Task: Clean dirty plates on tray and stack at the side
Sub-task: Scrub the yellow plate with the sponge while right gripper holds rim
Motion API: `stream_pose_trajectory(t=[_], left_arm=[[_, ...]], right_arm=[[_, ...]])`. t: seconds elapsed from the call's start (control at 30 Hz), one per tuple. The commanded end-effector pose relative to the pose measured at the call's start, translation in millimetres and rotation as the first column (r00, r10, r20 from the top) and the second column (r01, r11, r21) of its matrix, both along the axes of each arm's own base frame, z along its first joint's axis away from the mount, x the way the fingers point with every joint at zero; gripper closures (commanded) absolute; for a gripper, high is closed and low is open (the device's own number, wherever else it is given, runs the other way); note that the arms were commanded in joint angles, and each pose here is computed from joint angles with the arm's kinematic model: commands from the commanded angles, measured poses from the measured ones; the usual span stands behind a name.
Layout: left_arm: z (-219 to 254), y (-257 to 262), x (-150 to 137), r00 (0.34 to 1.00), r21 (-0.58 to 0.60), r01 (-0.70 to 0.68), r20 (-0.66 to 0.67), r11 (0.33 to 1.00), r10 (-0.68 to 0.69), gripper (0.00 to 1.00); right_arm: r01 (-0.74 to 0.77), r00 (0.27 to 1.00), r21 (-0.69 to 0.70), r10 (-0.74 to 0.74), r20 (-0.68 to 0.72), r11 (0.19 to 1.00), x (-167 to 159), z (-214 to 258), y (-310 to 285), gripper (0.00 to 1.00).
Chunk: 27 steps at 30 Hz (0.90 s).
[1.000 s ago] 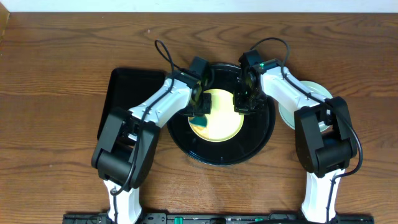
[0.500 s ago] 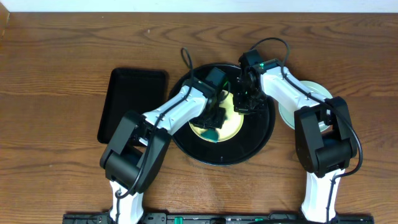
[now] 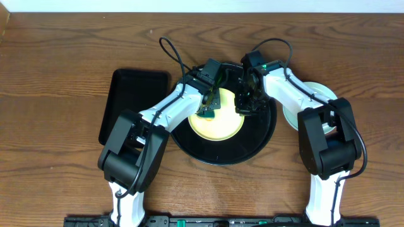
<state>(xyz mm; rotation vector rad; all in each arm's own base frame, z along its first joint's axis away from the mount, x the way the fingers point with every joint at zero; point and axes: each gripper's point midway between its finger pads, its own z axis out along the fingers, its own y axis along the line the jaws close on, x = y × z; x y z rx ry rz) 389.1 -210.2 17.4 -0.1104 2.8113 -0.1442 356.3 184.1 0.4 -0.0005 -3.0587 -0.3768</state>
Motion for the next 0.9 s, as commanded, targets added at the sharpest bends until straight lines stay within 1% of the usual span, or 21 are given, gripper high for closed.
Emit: stream_pose_trajectory(t=[0.0,0.1,0.2,0.27,0.33,0.4,0.47,0.5,0.53,0.63,0.77,0.8,0.87], left_arm=[[-3,28,20,0.994,0.134,-0.065,0.096,0.989,0.052,0.93],[-3,36,22,0.991,0.179,-0.084,0.115,0.980,0.064,0.93],[-9,34,9,0.997,0.167,-0.058,0.050,0.984,0.050,0.92],[-16,23,-8,0.999,0.106,-0.004,-0.043,0.994,0.009,0.92],[-21,5,-34,0.982,0.002,0.094,-0.165,0.996,-0.092,0.92],[-20,-13,-58,0.945,-0.112,0.182,-0.253,0.977,-0.205,0.92],[-16,-29,-76,0.901,-0.220,0.264,-0.293,0.939,-0.321,0.93],[-13,-39,-86,0.871,-0.283,0.314,-0.295,0.906,-0.394,0.93],[-10,-44,-90,0.855,-0.314,0.341,-0.289,0.886,-0.431,0.93],[-6,-58,-94,0.822,-0.365,0.414,-0.244,0.834,-0.515,0.93],[-3,-77,-82,0.814,-0.364,0.488,-0.137,0.793,-0.564,0.93],[-2,-81,-75,0.819,-0.354,0.500,-0.104,0.790,-0.565,0.93],[-3,-81,-59,0.833,-0.290,0.516,-0.048,0.806,-0.551,0.92]], right_arm=[[-0.006,0.998,-0.093,0.000,-0.058,0.996,-12,-40,-10,0.99],[-0.006,0.998,-0.094,0.000,-0.058,0.996,-12,-40,-10,0.99],[-0.006,0.998,-0.094,0.000,-0.058,0.996,-12,-40,-10,0.99],[-0.006,0.998,-0.094,0.000,-0.058,0.996,-12,-40,-10,0.99],[-0.006,0.998,-0.094,0.000,-0.058,0.996,-12,-40,-10,0.99],[-0.006,0.998,-0.094,0.000,-0.058,0.996,-12,-40,-10,0.99],[-0.006,0.998,-0.093,0.000,-0.058,0.996,-12,-40,-10,0.99],[-0.006,0.998,-0.093,0.000,-0.058,0.996,-12,-40,-10,0.99],[-0.006,0.998,-0.093,0.000,-0.058,0.996,-12,-40,-10,0.99],[-0.005,0.998,-0.093,0.000,-0.058,0.996,-12,-40,-10,0.99],[-0.006,0.998,-0.093,0.000,-0.058,0.996,-12,-40,-10,0.99],[-0.006,0.998,-0.093,0.000,-0.058,0.996,-12,-40,-10,0.99],[-0.006,0.998,-0.093,0.000,-0.058,0.996,-12,-40,-10,0.99]])
